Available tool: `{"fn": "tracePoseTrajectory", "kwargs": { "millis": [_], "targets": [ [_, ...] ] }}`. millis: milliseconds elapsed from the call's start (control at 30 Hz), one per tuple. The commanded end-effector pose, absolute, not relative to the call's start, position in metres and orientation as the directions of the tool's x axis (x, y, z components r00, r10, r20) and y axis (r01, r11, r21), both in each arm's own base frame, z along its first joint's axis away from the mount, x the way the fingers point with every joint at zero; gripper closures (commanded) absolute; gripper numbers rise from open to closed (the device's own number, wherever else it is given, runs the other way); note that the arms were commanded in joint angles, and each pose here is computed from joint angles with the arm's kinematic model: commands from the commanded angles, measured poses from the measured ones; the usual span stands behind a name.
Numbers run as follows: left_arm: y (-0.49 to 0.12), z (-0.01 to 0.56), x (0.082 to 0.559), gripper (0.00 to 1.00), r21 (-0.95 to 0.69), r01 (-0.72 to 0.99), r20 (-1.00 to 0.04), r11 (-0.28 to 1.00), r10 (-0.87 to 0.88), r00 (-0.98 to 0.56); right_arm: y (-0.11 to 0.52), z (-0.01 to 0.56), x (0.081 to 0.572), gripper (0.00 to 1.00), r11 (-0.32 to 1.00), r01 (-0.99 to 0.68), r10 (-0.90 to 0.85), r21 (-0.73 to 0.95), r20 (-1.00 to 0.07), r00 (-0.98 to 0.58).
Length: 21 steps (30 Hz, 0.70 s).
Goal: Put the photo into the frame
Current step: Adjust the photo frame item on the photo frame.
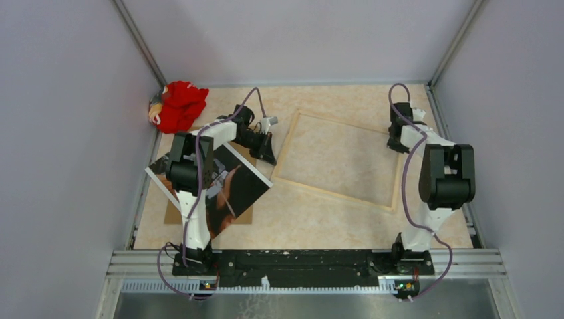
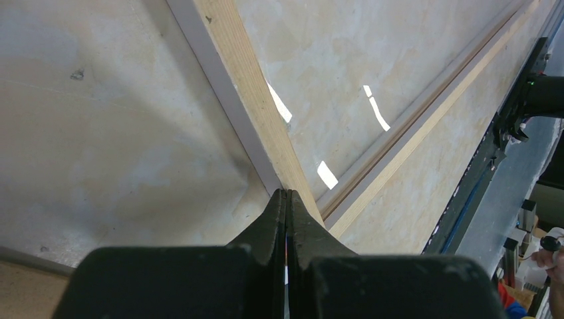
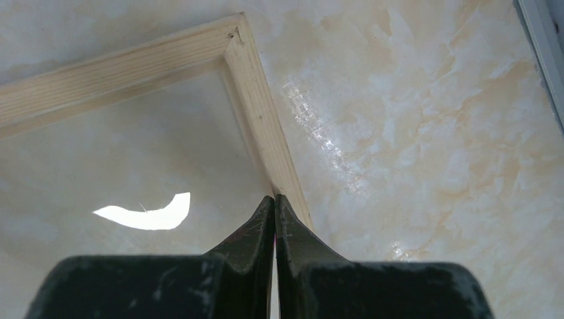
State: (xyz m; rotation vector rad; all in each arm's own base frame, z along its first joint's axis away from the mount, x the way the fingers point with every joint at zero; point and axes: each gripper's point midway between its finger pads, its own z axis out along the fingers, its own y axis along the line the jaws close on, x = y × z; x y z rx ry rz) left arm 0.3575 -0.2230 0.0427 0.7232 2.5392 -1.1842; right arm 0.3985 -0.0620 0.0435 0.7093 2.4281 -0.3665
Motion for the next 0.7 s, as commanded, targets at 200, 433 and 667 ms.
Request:
{"fn": "tracePoseTrajectory", "kwargs": {
  "millis": [200,433,667],
  "targets": [
    [-0.227,0.066,0.363,1.0,-0.638,0.576,-0.479,0.511,0.322,-0.817,-0.043,0.023,0.392,1.0,0.851,0.472,0.301,-0.231,-0.522,-0.798],
    [-0.228,0.066,0.362,1.0,-0.642,0.575,-0.478,0.508,0.321,-0.817,-0.044,0.024,0.389,1.0,0.834,0.437,0.225,-0.336,-0.516,-0.826],
    [-0.227,0.068,0.363,1.0,-0.637,0.578,-0.482,0.51,0.322,-0.815,-0.045,0.032,0.393,1.0,0.816,0.432,0.186,-0.384,-0.533,-0.825]
  ]
}}
